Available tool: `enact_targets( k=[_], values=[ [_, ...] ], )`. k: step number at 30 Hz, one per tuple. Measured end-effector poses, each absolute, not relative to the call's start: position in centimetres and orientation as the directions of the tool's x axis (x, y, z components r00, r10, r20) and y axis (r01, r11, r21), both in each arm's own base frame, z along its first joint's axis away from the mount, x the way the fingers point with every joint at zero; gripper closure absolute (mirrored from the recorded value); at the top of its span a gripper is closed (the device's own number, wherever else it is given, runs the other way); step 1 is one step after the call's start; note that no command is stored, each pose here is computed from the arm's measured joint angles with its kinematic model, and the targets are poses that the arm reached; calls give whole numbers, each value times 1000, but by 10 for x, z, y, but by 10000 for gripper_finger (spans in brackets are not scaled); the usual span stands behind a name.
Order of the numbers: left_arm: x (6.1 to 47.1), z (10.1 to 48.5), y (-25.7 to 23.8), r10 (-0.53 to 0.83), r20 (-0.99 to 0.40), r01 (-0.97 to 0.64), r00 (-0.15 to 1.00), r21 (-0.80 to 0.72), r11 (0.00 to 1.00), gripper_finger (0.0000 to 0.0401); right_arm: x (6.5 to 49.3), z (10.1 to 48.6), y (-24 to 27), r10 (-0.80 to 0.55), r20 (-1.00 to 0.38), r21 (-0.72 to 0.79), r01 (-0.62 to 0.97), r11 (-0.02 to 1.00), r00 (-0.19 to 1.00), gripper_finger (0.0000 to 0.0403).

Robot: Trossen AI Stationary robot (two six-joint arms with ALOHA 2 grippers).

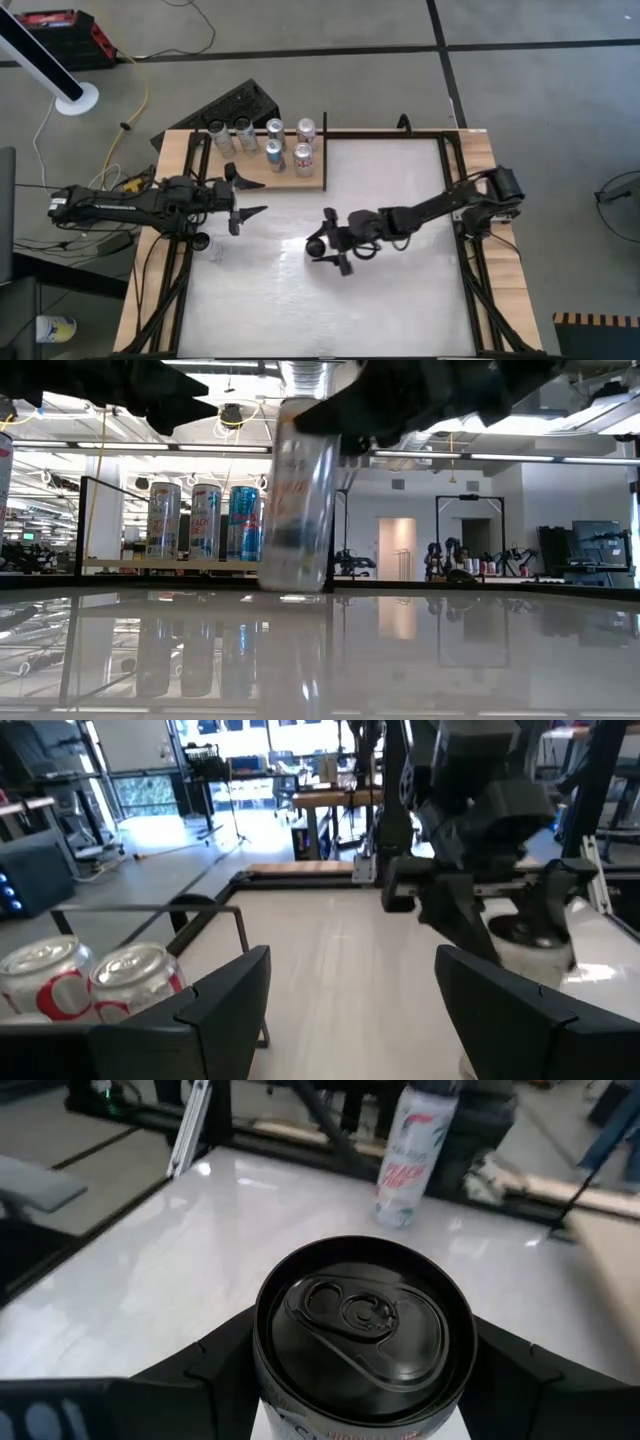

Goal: Place canned beverage on shelf
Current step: Put the white-yellow soda can on the shelf aligned with the other white-yellow soda can

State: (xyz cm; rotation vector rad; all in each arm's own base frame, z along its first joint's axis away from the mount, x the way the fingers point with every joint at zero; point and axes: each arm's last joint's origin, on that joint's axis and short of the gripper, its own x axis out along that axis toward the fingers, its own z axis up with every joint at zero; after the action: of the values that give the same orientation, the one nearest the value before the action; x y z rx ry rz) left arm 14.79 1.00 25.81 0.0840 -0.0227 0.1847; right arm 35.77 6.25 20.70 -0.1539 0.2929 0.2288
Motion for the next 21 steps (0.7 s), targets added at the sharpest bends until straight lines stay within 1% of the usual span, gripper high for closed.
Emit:
enact_targets(
  k=[3,6,15,21],
  values=[
    [149,258,10,182,26,-184,983,96,978,128,370,198,64,224,-328,-98,-269,958,918,122],
    [149,258,10,176,28,-178,984,101,979,128,379,200,66,237,-309,-96,-278,956,921,122],
    [149,260,10,173,50,-178,984,115,977,128,381,205,66,238,-295,-93,-275,957,925,122],
    [149,260,9,129,50,-134,990,118,984,128,382,200,65,232,-314,-63,-265,962,921,122]
  ],
)
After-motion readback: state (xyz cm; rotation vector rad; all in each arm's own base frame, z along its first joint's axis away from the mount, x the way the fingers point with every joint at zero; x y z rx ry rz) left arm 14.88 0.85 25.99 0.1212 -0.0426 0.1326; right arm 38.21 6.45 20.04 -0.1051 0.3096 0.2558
